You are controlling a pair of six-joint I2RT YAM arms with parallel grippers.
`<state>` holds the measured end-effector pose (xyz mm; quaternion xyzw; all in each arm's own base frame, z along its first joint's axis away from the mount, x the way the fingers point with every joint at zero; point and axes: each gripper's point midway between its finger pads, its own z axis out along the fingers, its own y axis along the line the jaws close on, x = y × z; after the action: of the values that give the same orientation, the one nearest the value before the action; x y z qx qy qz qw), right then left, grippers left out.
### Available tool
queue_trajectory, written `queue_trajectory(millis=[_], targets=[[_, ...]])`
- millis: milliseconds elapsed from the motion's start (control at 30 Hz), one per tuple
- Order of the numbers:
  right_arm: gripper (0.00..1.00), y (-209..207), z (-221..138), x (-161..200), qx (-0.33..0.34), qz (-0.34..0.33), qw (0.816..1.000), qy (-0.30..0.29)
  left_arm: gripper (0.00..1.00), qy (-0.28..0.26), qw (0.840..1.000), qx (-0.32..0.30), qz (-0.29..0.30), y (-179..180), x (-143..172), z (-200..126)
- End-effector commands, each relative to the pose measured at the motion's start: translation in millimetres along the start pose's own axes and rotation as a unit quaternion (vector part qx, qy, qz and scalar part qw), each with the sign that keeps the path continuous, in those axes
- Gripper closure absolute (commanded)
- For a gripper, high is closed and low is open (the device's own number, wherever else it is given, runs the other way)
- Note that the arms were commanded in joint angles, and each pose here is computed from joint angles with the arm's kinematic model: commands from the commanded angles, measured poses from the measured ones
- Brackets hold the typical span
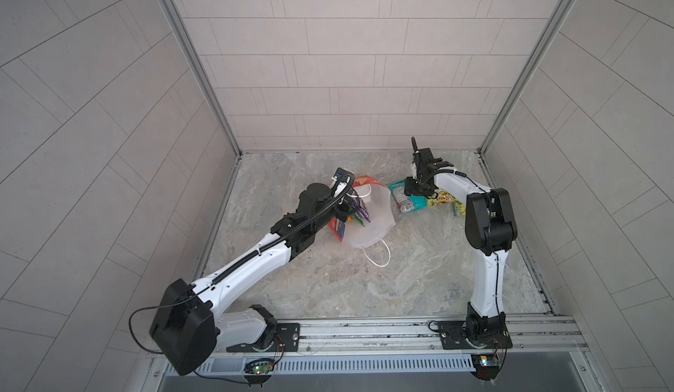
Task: Take the snacks out of the paper bag
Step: Move the snack to the top-right of the table.
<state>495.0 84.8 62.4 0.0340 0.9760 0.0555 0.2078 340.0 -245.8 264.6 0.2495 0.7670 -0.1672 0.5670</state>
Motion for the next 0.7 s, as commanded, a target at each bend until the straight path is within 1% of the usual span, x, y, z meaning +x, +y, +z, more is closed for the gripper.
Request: queue_trajectory(millis=[0,100,167,300,467,500,667], targets=[[0.44,13.4,4.4,14.8,-0.020,0.022,0.999,0.021,1.00,-0.006,1.000,-0.003,0.000,1.1,-2.9,-0.2],[0.44,19.3,4.6,20.2,-0.031,0.031,0.999,0.028,1.00,-0.006,1.000,-0.003,0.000,1.0,-3.3,-0.6],[0.44,16.9,5.0,20.7,-0.026,0.034,0.999,0.022,1.00,-0.007,1.000,-0.003,0.000,0.7,-2.8,-0.1],[0.42,12.3,-3.5,9.5,-0.014,0.020,1.000,0.010,1.00,-0.006,1.000,-0.002,-0.001,0.2,-1.8,0.9],[0.39,20.7,-17.6,2.0,-0.041,0.028,0.999,-0.009,1.00,-0.005,1.000,-0.005,-0.001,1.8,-1.4,1.0],[0.40,23.9,-20.4,2.4,-0.041,0.020,0.999,-0.011,1.00,-0.006,1.000,-0.005,0.000,1.4,-1.7,1.0],[0.50,47.5,-33.1,2.3,-0.058,-0.032,0.997,-0.027,1.00,-0.010,1.000,-0.012,-0.003,4.1,-4.3,-1.6]])
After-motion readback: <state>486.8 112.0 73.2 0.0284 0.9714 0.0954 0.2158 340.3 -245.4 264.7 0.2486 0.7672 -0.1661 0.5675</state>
